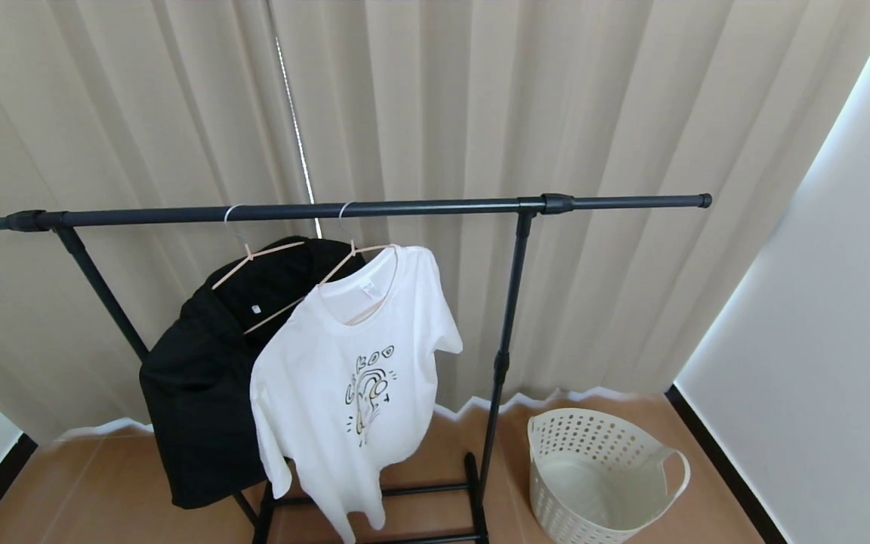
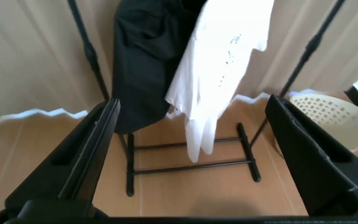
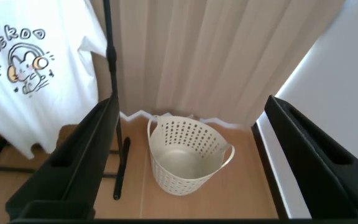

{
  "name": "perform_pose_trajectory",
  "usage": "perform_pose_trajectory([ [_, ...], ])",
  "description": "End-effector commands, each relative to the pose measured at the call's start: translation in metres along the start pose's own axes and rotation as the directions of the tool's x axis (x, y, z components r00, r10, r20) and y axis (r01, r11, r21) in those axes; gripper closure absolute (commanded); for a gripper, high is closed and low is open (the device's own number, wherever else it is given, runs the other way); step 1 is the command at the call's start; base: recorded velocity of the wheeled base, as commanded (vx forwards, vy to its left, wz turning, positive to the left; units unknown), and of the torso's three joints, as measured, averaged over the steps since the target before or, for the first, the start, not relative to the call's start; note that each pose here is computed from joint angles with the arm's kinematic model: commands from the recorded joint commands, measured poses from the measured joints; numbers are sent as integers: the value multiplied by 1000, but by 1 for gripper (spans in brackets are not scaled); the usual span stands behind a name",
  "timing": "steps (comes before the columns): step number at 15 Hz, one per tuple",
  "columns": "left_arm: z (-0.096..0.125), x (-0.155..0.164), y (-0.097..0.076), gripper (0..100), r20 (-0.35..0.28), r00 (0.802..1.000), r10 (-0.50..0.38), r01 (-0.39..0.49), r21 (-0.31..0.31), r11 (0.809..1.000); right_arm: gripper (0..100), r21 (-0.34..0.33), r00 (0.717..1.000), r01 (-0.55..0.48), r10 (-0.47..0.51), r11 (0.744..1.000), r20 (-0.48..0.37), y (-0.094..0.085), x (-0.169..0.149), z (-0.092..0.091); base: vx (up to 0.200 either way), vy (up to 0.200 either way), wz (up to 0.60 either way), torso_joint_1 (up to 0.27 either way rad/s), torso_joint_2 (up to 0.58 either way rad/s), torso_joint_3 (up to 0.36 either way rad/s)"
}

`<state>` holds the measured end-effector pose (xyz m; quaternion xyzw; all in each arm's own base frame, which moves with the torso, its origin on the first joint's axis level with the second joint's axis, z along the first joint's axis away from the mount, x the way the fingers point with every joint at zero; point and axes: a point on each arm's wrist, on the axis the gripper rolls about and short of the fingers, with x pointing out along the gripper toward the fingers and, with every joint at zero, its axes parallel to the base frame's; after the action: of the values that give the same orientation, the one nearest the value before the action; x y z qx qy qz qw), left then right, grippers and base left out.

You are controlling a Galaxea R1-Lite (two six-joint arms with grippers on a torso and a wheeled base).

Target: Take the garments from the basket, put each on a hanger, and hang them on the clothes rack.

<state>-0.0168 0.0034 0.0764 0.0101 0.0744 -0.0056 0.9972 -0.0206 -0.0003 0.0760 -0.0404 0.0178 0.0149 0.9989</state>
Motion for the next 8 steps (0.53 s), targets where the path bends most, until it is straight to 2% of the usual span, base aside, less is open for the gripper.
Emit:
perform_pose_trajectory([
  [1, 0, 0, 0, 0, 1, 1000, 23, -23, -7, 1000, 0, 4, 1000, 8, -8, 1000, 29, 0, -2, -1, 0, 0, 0, 0, 0, 0],
  [3, -1, -2, -2, 0, 24, 993, 114, -114, -18, 993, 0, 6, 1000, 9, -9, 1000, 28, 0, -2, -1, 0, 0, 0, 0, 0, 0],
  [5, -3, -7, -3, 0, 105, 994, 38, -37, -13, 999, 0, 11, 1000, 0, 0, 1000, 31, 0, -2, -1, 0, 0, 0, 0, 0, 0],
  [8, -2, -7, -3, 0, 113, 993, 17, -15, -14, 1000, 0, 10, 1000, 0, 0, 1000, 31, 0, -2, -1, 0, 0, 0, 0, 0, 0],
])
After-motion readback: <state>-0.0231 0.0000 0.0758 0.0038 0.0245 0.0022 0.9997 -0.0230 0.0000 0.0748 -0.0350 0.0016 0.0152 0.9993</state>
